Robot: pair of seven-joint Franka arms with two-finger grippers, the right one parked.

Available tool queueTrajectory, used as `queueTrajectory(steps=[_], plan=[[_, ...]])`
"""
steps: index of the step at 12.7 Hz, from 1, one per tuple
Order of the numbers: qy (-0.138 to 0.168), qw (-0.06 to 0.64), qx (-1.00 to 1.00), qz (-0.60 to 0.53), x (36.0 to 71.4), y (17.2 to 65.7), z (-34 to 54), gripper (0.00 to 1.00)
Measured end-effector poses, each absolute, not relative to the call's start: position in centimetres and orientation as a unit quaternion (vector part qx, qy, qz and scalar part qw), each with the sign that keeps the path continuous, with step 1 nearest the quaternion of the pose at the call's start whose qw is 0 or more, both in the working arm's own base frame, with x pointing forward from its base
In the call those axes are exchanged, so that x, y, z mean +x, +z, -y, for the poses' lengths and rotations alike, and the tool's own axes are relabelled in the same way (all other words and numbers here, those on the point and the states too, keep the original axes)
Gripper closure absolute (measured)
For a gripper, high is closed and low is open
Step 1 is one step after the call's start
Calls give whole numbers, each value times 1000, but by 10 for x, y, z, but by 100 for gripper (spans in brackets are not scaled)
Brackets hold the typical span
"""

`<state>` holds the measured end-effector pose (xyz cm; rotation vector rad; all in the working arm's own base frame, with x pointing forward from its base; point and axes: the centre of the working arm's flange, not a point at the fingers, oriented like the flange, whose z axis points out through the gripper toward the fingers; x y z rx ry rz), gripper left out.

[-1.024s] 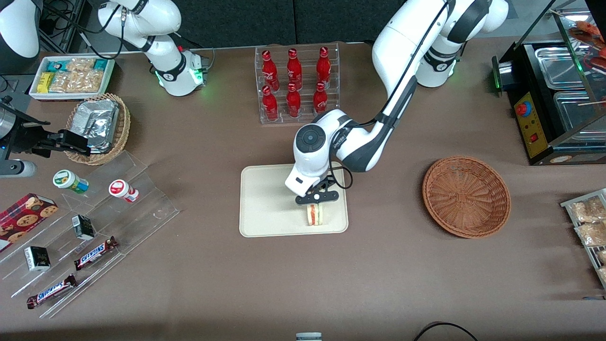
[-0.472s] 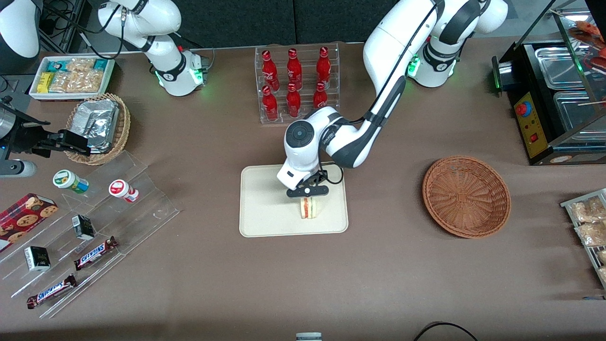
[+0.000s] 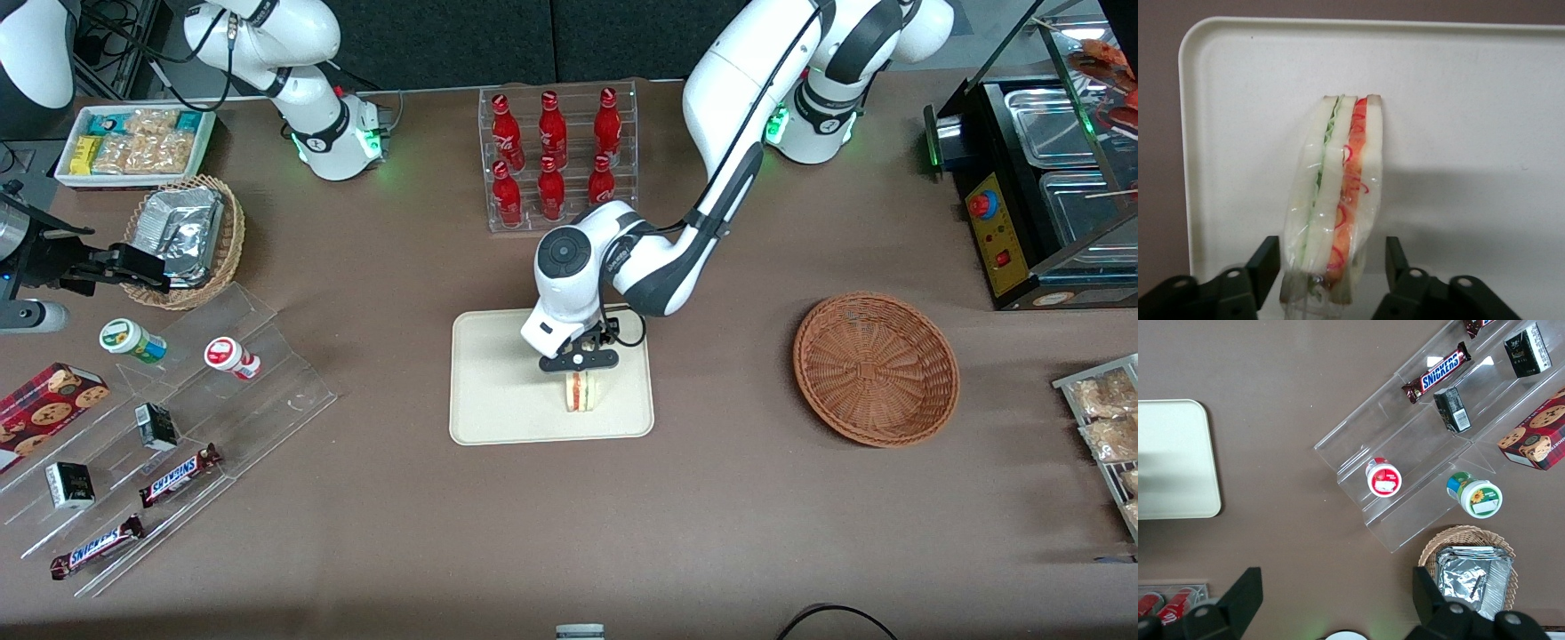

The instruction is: Place sandwich from basket to tray

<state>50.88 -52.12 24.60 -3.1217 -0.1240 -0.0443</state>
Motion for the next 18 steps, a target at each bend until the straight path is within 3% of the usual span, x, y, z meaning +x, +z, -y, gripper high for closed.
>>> queueTrajectory(steps=[2,3,10,14,18], plan=[[-17,11,-999,44,515,274,521,2],[-18,14,-999,46,516,297,518,0],[-74,-1,-986,152,538,514,426,0],[-55,25,-985,163,552,592,314,0],[-31,33,-988,149,540,654,212,0]])
